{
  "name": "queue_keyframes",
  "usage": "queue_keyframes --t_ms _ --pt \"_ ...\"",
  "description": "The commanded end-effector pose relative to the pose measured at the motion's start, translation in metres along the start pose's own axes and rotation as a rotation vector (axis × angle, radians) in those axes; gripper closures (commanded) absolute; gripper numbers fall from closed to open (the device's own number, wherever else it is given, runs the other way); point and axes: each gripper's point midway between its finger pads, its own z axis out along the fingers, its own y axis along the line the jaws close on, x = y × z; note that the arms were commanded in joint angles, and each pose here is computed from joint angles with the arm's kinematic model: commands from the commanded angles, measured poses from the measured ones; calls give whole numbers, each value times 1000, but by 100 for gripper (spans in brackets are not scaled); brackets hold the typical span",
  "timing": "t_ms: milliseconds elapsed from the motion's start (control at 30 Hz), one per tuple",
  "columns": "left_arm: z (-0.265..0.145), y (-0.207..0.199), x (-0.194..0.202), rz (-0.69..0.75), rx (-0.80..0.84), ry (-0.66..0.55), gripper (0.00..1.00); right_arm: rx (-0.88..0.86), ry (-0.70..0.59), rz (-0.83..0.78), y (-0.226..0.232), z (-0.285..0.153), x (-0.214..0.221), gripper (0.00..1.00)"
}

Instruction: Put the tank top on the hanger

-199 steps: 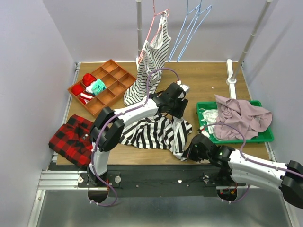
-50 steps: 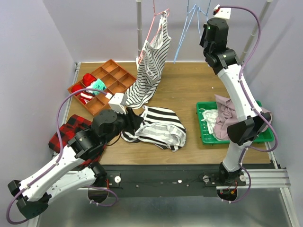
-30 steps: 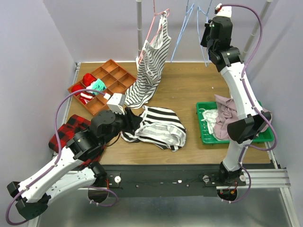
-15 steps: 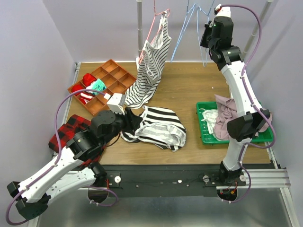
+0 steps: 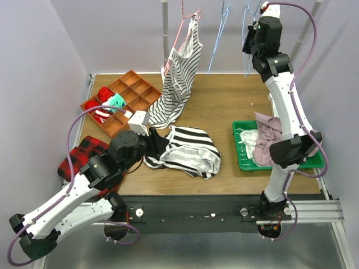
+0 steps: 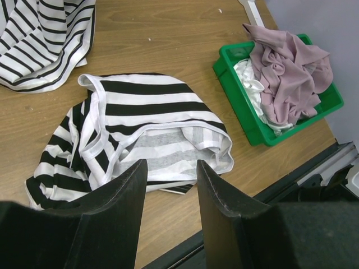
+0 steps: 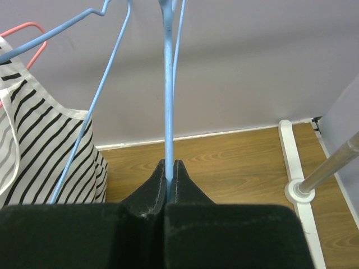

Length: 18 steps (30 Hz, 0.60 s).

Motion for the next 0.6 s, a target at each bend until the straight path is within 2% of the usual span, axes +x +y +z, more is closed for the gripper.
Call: queue_keyframes --t_ms 0,367,567 --pt "3 6 1 -8 -28 -13 50 25 -61 9 -15 -27 -29 99" --pt "12 16 6 -18 -79 -21 48 -13 -62 31 -16 -53 -32 99" --pt "20 22 8 -23 -110 -23 46 -42 -19 70 -17 -72 -14 99"
